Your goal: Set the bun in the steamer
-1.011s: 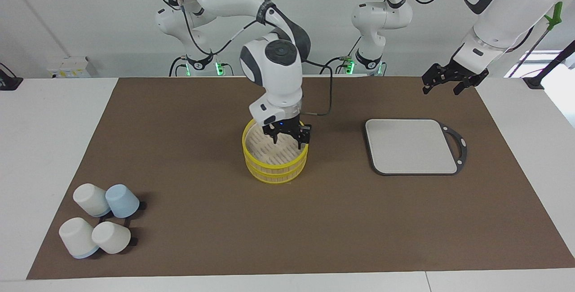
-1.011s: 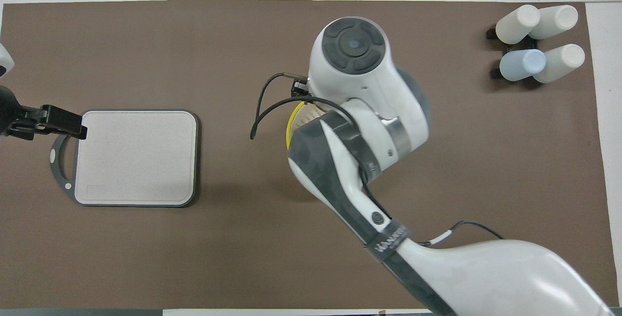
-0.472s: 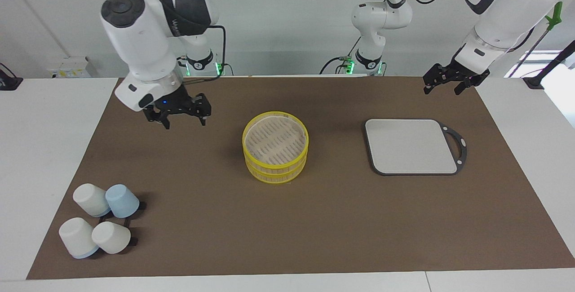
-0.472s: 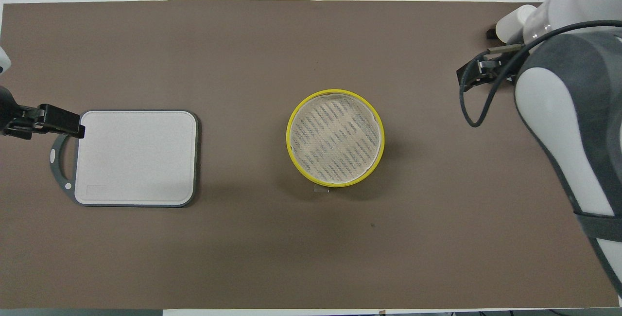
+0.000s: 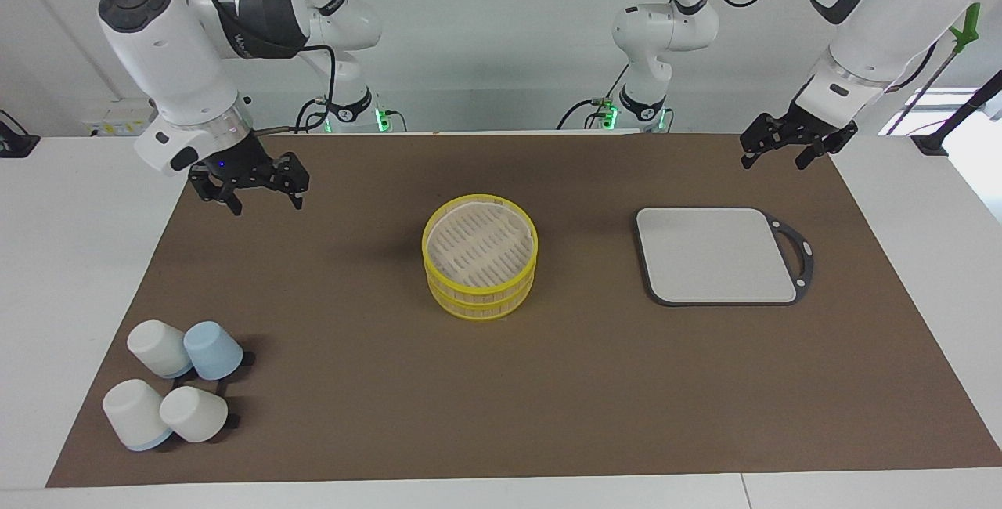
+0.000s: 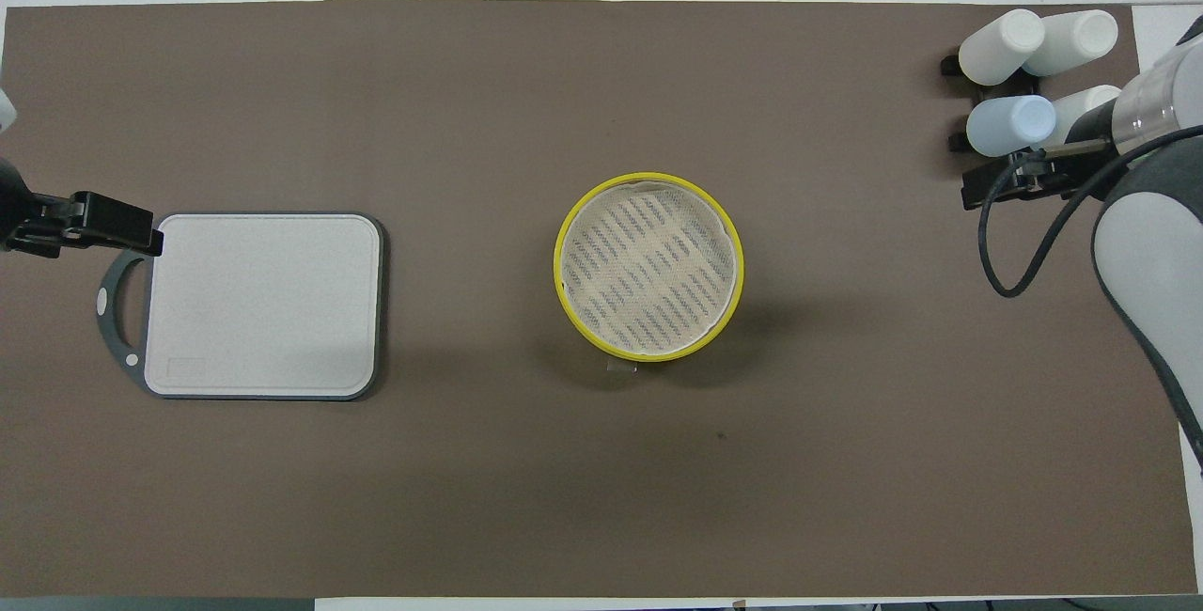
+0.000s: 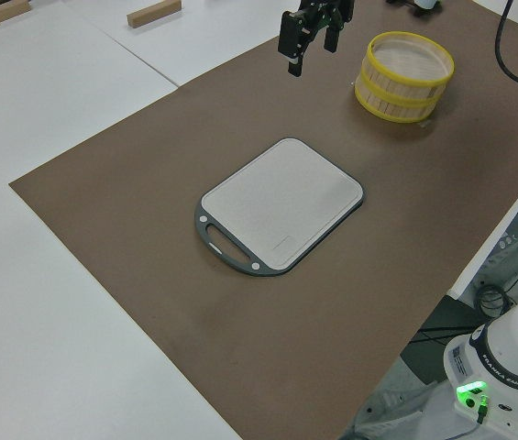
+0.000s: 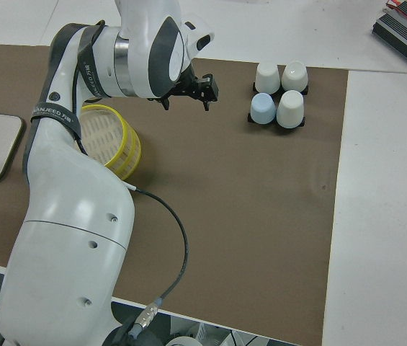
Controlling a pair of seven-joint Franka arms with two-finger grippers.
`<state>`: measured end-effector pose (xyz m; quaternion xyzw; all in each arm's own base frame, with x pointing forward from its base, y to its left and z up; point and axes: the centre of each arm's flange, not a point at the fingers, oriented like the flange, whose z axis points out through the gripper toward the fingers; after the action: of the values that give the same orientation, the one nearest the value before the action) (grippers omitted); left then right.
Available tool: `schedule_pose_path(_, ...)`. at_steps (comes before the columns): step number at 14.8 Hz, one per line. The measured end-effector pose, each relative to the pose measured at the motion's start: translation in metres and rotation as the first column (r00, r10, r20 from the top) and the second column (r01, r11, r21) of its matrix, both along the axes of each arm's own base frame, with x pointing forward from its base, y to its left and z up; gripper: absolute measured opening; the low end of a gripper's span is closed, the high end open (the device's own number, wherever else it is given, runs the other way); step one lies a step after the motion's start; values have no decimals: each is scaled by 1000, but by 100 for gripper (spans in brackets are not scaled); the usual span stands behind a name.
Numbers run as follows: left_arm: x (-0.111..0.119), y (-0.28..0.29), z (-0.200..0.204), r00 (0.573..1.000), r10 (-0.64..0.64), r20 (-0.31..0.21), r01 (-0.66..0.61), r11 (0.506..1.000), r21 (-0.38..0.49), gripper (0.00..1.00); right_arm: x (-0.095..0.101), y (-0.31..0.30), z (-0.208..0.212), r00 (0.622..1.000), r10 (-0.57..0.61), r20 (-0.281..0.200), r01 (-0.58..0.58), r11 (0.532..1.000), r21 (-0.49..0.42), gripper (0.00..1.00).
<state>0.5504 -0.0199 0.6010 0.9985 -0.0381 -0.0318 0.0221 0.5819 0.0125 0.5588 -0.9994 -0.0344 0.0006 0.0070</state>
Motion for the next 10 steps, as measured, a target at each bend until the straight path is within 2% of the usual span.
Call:
schedule_pose_path(3, 0, 0, 0, 1000, 0, 0, 0, 1000, 0, 100, -2, -14, 5, 1000, -23, 5, 23, 1000, 0, 100)
schedule_pose_path(10, 0, 0, 0, 1000, 0, 0, 0, 1000, 0, 100, -5, -21, 22, 999, -34, -19, 34, 999, -1, 100)
